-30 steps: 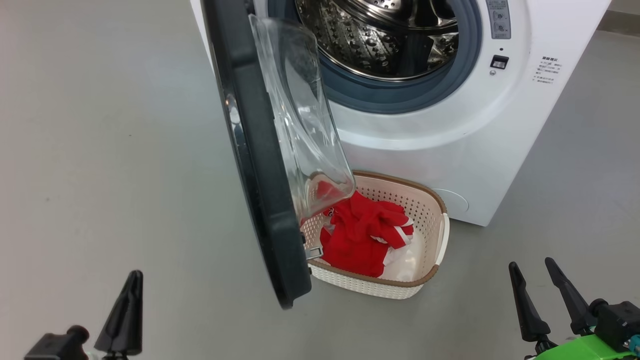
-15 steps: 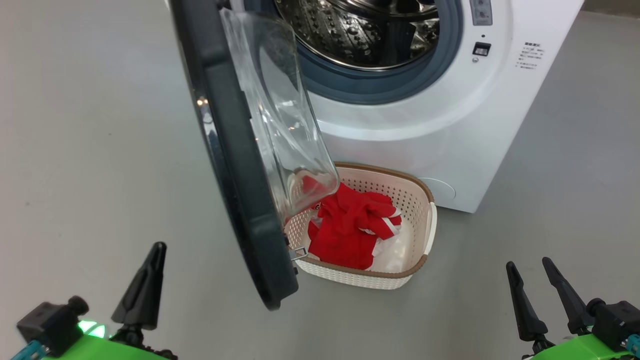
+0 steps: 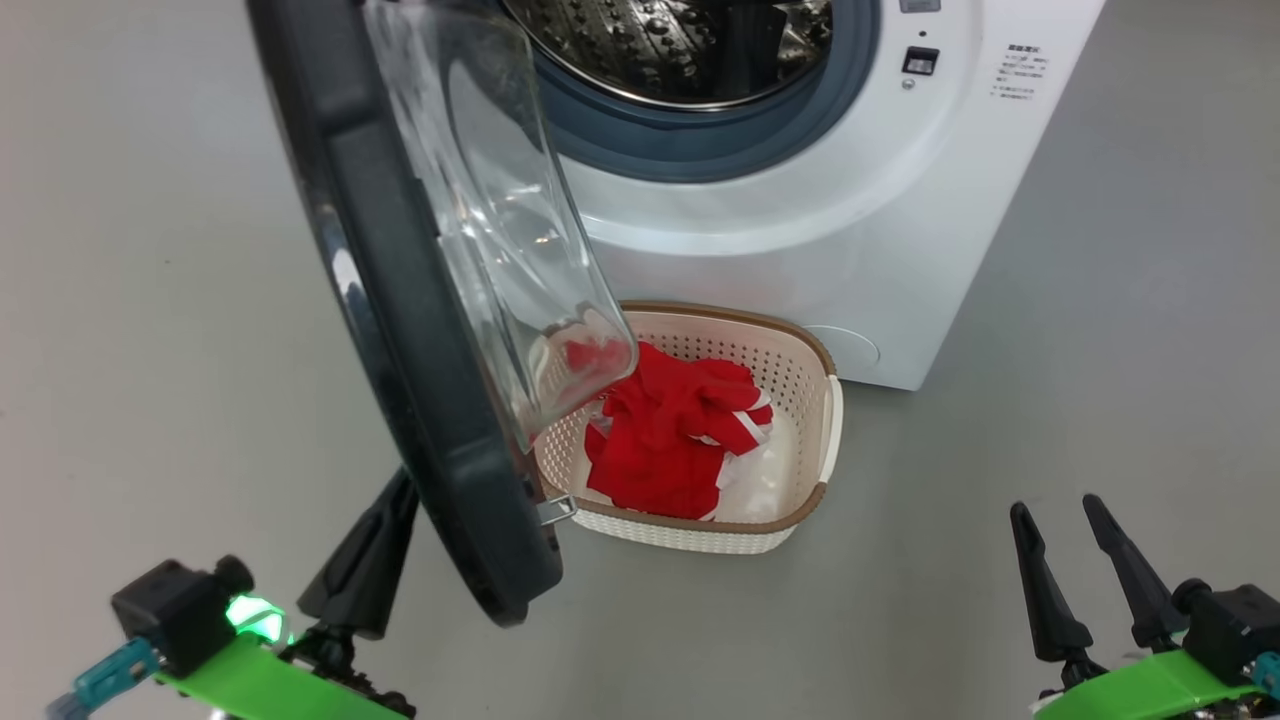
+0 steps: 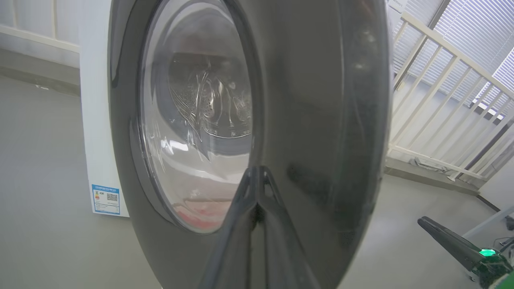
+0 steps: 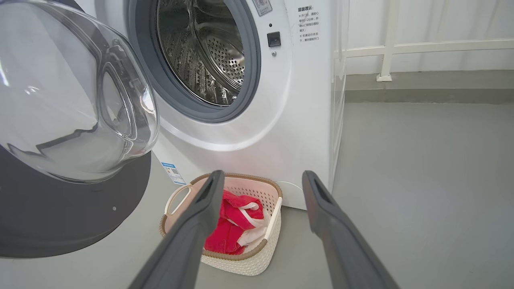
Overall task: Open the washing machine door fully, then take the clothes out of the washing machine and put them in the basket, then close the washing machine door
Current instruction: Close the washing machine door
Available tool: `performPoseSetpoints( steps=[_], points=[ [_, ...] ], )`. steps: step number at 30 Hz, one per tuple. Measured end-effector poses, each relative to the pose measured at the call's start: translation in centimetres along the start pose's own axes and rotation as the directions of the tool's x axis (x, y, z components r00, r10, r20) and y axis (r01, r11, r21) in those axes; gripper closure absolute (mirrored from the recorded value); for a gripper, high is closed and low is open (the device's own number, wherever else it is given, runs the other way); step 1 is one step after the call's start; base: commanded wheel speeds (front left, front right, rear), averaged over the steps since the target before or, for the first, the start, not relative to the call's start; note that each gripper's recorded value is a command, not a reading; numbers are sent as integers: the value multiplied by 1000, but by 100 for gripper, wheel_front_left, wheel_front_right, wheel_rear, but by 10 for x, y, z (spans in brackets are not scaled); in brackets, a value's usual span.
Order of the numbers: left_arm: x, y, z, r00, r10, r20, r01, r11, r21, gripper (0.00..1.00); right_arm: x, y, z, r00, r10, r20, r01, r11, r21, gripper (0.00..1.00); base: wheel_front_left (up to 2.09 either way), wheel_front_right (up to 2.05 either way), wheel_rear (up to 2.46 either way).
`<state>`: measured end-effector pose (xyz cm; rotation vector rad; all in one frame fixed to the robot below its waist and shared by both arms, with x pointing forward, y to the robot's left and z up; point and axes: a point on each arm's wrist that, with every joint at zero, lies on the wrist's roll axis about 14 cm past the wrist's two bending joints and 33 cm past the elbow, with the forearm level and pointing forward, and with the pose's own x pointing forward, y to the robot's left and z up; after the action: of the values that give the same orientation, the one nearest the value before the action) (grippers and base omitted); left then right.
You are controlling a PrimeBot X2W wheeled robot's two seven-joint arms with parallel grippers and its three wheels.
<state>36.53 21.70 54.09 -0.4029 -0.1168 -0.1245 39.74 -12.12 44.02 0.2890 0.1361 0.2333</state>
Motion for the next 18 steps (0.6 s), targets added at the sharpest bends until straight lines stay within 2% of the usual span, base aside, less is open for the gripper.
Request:
performPoseSetpoints(
  steps=[10,18],
  points=[
    [30,-33,-14,988,-142,-54,140,990,-30,100,-1,-15,2,999,-49,12,49,999,9,0,0,0,0],
    [63,-64,-22,965,-253,-71,246,965,-93,100,0,-27,4,996,-89,23,89,996,19,0,0,0,0]
  ],
)
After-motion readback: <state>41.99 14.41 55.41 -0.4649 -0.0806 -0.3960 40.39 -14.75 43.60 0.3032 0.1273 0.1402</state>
